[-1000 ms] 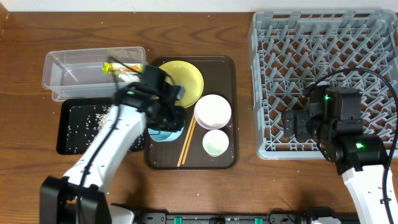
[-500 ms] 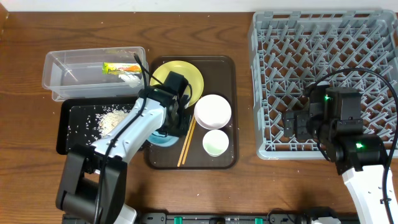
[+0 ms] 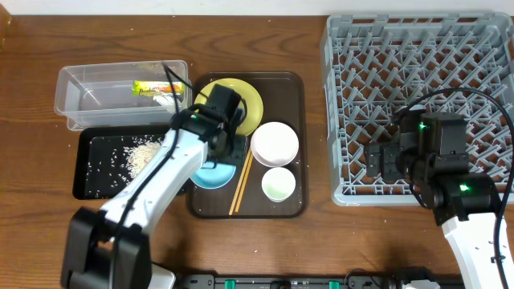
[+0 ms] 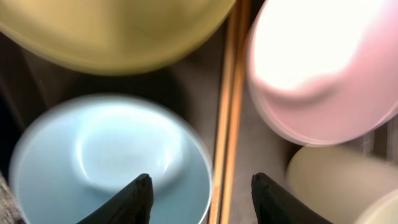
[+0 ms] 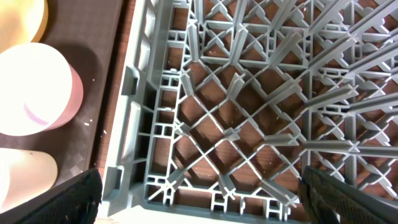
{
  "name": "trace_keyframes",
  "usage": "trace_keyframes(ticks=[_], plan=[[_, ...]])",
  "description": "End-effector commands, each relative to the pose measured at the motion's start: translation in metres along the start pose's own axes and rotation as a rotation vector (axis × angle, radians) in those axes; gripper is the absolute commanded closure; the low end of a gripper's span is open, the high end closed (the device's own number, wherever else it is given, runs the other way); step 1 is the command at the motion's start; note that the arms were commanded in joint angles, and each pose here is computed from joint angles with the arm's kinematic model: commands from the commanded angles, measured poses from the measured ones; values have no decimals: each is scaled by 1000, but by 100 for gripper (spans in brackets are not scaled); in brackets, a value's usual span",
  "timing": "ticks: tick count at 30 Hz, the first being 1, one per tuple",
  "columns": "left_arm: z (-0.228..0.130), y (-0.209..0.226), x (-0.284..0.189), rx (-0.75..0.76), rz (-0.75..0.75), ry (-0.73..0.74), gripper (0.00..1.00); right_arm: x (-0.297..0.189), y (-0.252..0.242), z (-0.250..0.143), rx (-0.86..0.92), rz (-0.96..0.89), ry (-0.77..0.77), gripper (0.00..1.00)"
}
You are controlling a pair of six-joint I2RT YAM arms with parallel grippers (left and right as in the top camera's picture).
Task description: Sort waste into correct bins and load items into the dishwasher rack
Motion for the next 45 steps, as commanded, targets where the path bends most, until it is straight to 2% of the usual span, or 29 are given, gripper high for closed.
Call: trace_keyframes(ticks=[1,6,16,23,24,28,29,33,37,42,45], plan=[[16,-11,-17,17,-69,-86,45,-5,-1,7,18,-7,-23,1],[9,-41,-18,35,-263,-44,45,-5,-1,7,18,-8,-22,1],[-31,-71,7,118,-276,104,45,-5,-1,7,18,-8,-22,1],[-47,-76,34,127,-271,196,46,-5,-2,6,18,-8,-19,1],[-48,-76,36,124,-268,204,49,-5,-2,6,19,-8,-18,1],[-50,-75,42,120,-263,220,87,-5,-2,6,18,-8,-18,1],[-49,-75,41,120,-264,220,92,-5,-2,6,19,-8,-18,1],[-43,-75,34,116,-271,194,94,-5,-2,5,18,-9,-16,1],[-29,-77,7,99,-332,129,94,-5,-1,9,17,-8,-32,1],[5,-67,-39,39,-505,-75,94,-7,2,29,46,10,-133,1],[26,-38,-52,-92,-556,-174,93,-8,13,44,64,87,-195,1]])
Point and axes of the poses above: each gripper's point midway between its finger pads, its own x axis out along the fingers, its own y axis along the line the jaws close on, z = x × y, the point moved 4 cm from there along -x, back along the fingers, and after that the axes turned 9 degrees about x, right-handed, at the moved point
